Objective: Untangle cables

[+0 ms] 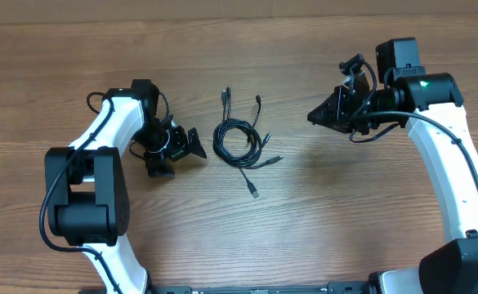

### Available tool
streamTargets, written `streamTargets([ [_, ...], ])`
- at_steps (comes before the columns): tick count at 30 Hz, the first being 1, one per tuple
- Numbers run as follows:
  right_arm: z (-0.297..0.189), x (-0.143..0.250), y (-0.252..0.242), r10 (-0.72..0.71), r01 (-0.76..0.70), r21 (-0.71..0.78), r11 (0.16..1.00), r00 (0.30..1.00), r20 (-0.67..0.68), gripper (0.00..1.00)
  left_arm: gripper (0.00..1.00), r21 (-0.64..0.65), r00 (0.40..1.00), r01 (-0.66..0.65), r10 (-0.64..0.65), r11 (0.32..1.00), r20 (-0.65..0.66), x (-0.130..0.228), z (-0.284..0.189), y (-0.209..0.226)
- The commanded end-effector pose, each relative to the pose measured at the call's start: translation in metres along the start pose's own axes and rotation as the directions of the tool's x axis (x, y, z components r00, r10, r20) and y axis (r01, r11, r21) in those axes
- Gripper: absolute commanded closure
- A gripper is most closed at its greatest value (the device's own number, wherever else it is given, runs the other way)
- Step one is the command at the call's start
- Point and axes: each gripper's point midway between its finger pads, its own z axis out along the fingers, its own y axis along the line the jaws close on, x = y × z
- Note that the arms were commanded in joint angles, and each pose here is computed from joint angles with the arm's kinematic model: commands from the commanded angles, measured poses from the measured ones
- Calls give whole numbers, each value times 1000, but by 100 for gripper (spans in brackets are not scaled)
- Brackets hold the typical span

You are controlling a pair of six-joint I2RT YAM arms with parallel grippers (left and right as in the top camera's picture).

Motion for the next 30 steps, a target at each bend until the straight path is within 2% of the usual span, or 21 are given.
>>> streamTargets([
  [1, 8, 5, 5, -4, 4, -12, 1000, 1000, -17, 42, 0, 10, 1000, 8, -8, 1000, 5, -3, -1, -4],
  [2, 10, 7, 5, -6, 6, -13, 1000, 1000, -23, 19, 0, 11, 1000, 9, -9, 1000, 5, -3, -1, -4],
  [3, 15, 9, 5, -12, 12, -14, 1000, 999, -31, 0, 0, 12, 1000, 9, -9, 1000, 3, -3, -1, -4],
  [4, 19, 11, 5, -18, 18, -15, 1000, 999, -35, 0, 2, 14, 1000, 10, -10, 1000, -1, -2, -1, -4],
  [6, 26, 13, 4, -27, 27, -19, 999, 999, -40, 0, 24, 18, 1000, 9, -9, 1000, -1, -2, -2, -5],
  [7, 30, 14, 2, -11, 11, -11, 1000, 999, -39, 0, 29, 30, 1000, 5, -4, 1000, -2, -2, -2, -7],
  [9, 40, 13, -10, 73, -72, 44, 996, 997, -15, 0, 53, 60, 1000, -4, 4, 998, -10, -1, -2, -12],
  [10, 44, 12, -14, 106, -105, 65, 992, 994, -4, 0, 62, 68, 1000, -4, 5, 998, -12, -1, -2, -14],
  [12, 52, 12, -17, 138, -139, 79, 987, 990, 11, 0, 73, 75, 1000, 0, 1, 997, -6, -3, -2, -15],
  [14, 66, 16, -14, 150, -151, 64, 987, 989, 15, 2, 96, 78, 1000, 13, -13, 997, 4, -5, -2, -16],
  [18, 95, 25, -24, 224, -230, 148, 962, 973, 55, 12, 95, 75, 1000, -14, 13, 997, 25, -8, 3, -27],
  [20, 107, 30, -26, 238, -246, 180, 952, 969, 66, 14, 96, 63, 999, -40, 38, 997, 34, -8, 7, -31],
  [23, 126, 36, -26, 233, -249, 234, 940, 968, 93, 23, 96, 35, 995, -93, 91, 995, 48, -6, 14, -42],
  [25, 135, 41, -28, 249, -274, 275, 922, 961, 122, 24, 96, -3, 990, -126, 126, 992, 66, -7, 19, -45],
  [26, 143, 44, -30, 263, -295, 304, 906, 954, 143, 25, 86, -61, 985, -147, 152, 987, 83, -8, 23, -43],
  [27, 148, 46, -31, 266, -304, 321, 897, 951, 156, 29, 83, -86, 983, -155, 163, 984, 89, -8, 24, -42],
  [28, 152, 47, -33, 265, -308, 335, 891, 949, 168, 31, 73, -113, 980, -161, 172, 980, 96, -9, 25, -41],
  [29, 156, 47, -35, 264, -314, 349, 883, 947, 184, 31, 66, -135, 978, -168, 182, 976, 103, -10, 26, -40],
  [30, 160, 47, -37, 254, -311, 366, 877, 947, 197, 31, 66, -152, 974, -177, 195, 972, 114, -11, 26, -40],
])
